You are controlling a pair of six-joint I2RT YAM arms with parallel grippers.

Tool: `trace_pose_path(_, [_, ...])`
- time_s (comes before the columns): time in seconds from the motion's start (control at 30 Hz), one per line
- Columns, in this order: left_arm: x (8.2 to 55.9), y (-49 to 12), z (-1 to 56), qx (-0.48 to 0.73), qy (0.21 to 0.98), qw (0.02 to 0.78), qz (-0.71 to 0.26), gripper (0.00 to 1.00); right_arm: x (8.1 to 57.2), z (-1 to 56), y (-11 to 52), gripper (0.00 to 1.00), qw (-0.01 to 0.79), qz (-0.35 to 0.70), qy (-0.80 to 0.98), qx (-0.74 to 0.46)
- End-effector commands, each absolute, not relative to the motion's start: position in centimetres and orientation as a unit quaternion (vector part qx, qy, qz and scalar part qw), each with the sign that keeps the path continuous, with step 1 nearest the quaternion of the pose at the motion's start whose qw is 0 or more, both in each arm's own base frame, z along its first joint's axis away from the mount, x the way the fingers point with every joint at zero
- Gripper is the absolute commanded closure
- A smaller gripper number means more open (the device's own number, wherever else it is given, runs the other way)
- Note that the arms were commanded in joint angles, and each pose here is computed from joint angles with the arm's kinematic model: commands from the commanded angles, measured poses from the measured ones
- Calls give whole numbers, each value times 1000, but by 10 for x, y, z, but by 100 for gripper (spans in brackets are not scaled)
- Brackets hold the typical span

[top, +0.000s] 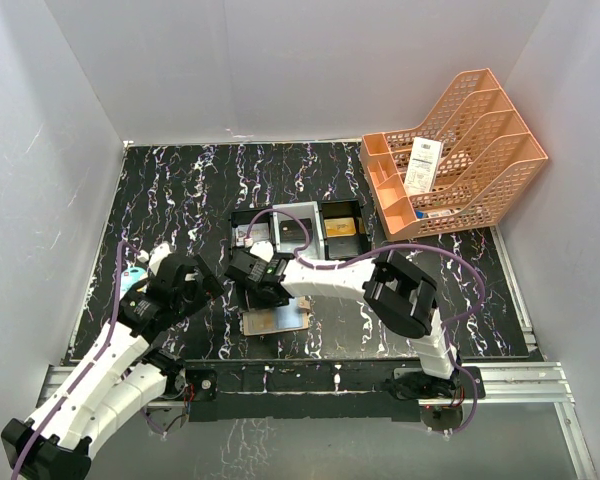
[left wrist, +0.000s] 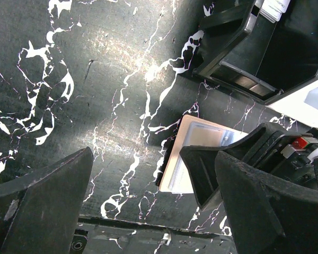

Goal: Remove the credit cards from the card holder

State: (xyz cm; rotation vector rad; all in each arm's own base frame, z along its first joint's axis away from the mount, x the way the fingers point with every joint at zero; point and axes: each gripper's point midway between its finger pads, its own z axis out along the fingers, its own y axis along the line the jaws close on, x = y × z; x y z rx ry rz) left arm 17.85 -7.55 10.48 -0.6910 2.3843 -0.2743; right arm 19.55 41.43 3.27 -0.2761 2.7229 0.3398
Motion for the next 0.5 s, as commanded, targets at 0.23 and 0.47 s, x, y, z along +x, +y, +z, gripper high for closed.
trace_pose_path(0.23, [181, -74, 114, -265, 901, 327, -107, 1, 198, 13, 401, 41, 203, 58, 972, -105])
trace_pose_path(0.47, [184, -80, 118, -247, 901, 334, -126, 1, 192, 22, 420, 48, 180, 150, 966, -105])
